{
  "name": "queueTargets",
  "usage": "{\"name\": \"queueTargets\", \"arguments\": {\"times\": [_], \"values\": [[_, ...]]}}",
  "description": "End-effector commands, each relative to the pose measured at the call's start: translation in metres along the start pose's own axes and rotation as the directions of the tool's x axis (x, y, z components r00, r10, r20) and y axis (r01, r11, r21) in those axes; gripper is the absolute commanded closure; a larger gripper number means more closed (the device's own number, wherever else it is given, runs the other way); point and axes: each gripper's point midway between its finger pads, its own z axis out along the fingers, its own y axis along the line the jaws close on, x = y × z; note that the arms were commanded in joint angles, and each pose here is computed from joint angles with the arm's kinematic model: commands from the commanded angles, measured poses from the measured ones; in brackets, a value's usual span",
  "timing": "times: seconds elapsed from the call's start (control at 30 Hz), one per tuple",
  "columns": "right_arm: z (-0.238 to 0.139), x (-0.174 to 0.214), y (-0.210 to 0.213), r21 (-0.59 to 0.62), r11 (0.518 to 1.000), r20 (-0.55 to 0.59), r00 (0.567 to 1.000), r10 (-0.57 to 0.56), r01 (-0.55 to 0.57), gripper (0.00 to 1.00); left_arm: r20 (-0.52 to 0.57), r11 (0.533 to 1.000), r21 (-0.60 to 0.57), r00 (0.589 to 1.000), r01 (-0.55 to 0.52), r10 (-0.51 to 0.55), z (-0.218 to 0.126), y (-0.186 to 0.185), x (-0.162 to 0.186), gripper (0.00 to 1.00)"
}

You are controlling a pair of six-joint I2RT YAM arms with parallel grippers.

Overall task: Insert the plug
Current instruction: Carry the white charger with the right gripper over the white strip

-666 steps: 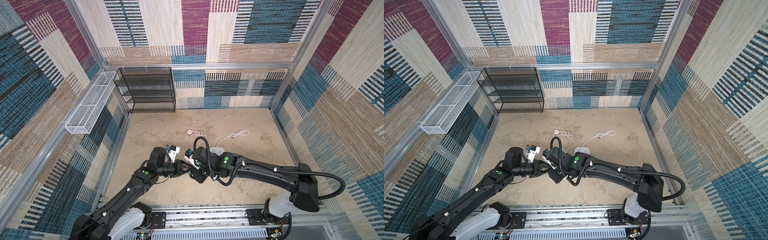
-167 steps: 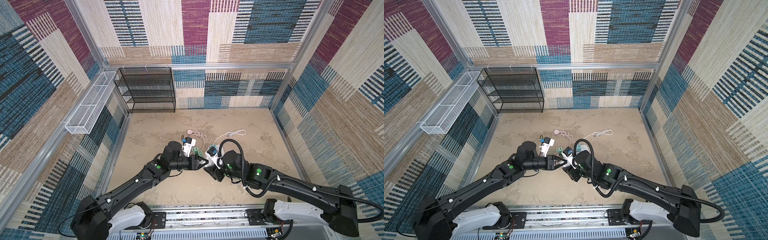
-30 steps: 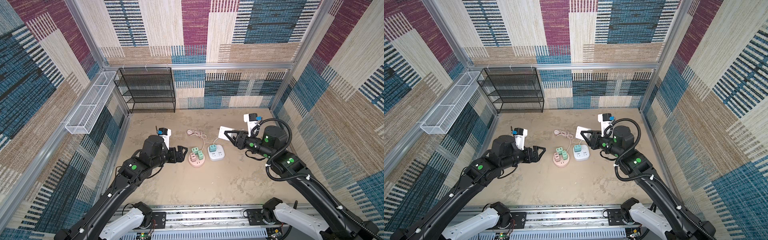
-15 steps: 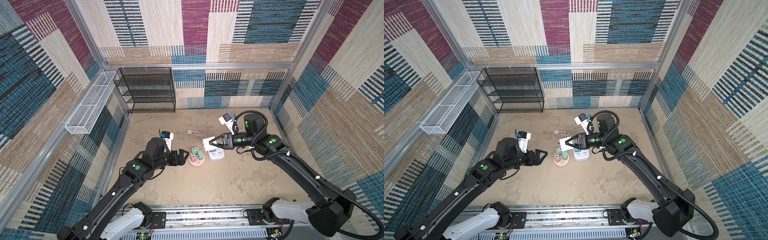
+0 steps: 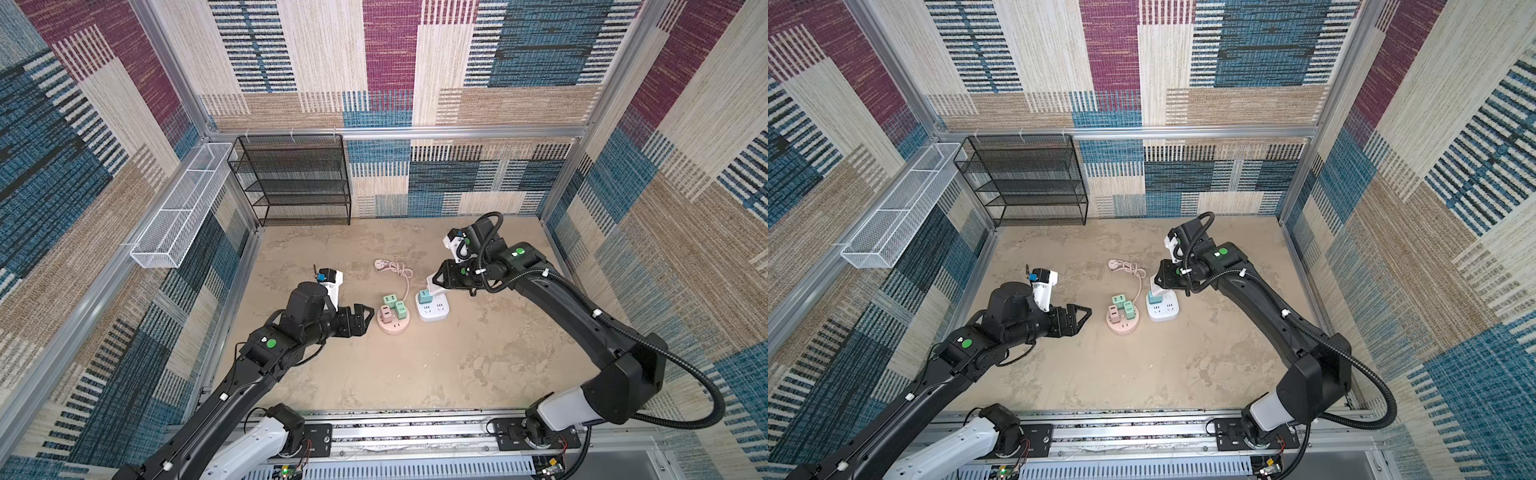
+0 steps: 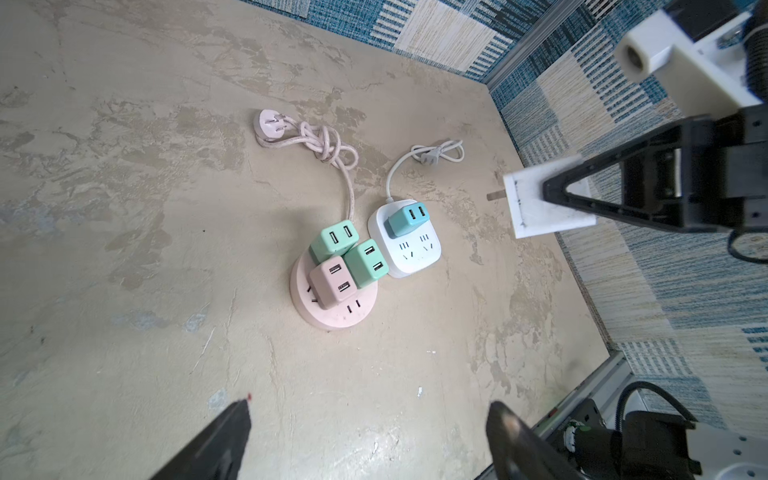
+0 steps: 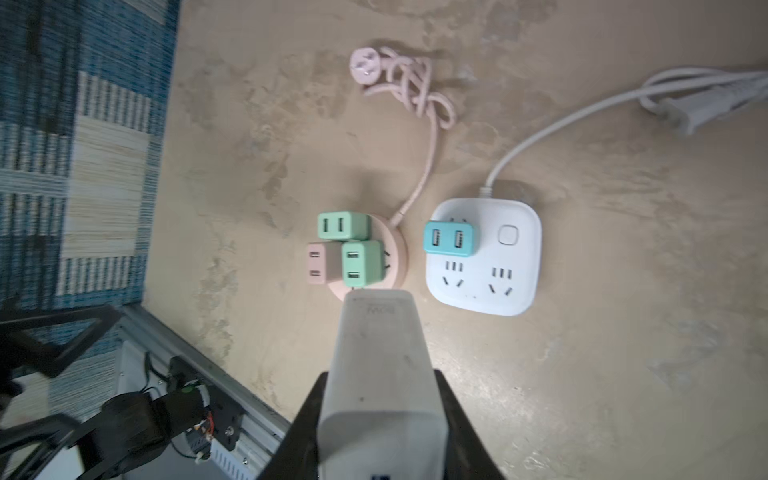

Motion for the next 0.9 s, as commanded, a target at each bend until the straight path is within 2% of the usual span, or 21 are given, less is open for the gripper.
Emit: {"name": "queueTargets", "arguments": {"times": [0.0,0.27,0.87], "values": [[0.012,0.007,-0.032,0.160,0.987,-0.026,1.000,-0.008,0.012,1.00,0.019,1.000,0.017,1.000,0.011,-0.011,0.002,-0.003,-0.004,0.07],[0.034,0.006,-0.047,0.222,0.975,-0.045,0.999,-0.002,0.012,1.00,0.008,1.000,0.000,1.000,0.018,-0.018,0.004,0.003,0.000,0.08],[0.071,0.015,-0.058,0.247,0.968,-0.150,0.989,0.005,0.033,1.00,-0.014,0.999,0.022,0.999,0.040,-0.040,0.013,0.006,0.008,0.08]]}}
